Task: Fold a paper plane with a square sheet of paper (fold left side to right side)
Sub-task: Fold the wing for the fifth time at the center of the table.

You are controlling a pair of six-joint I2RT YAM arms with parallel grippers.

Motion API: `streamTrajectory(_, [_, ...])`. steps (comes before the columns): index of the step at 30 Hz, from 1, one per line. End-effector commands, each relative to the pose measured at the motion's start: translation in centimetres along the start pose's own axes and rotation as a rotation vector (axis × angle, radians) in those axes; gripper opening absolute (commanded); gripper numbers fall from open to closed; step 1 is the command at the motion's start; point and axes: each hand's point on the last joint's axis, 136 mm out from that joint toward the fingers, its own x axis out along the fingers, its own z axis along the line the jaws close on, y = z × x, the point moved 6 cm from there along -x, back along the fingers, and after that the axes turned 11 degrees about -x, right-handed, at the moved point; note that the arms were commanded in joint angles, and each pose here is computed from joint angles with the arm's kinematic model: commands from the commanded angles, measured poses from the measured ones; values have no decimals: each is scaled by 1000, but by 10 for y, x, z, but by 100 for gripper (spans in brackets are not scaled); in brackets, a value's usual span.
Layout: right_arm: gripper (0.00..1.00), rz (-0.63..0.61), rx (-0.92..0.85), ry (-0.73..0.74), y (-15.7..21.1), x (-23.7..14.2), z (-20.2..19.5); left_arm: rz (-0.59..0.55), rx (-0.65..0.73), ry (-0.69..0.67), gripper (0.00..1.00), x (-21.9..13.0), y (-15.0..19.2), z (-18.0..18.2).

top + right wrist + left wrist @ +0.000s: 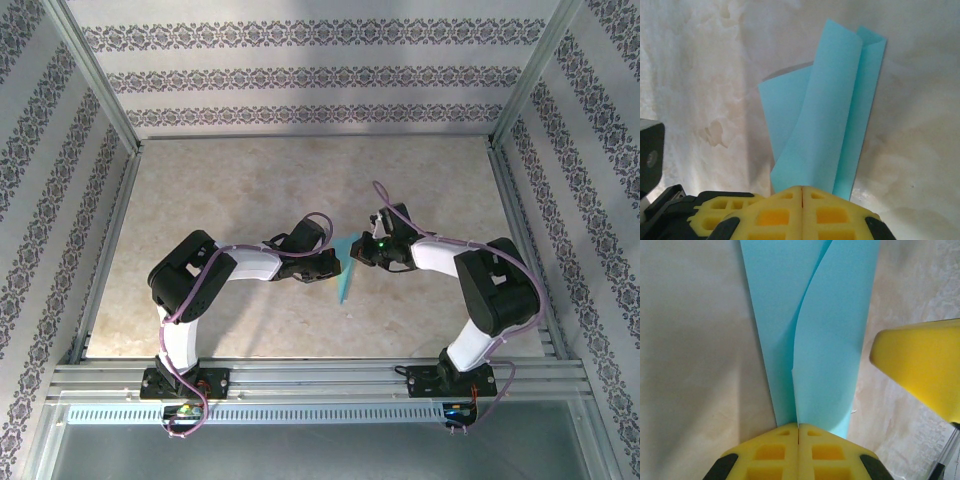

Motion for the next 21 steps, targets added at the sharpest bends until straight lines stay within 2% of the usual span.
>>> streamTrajectory(1, [0, 13, -33, -5, -3, 5, 4, 0, -28, -189, 0, 6, 6, 39])
streamTrajectory(21, [0, 44, -16, 61, 4, 13, -11, 10, -32, -193, 0, 8, 7, 41])
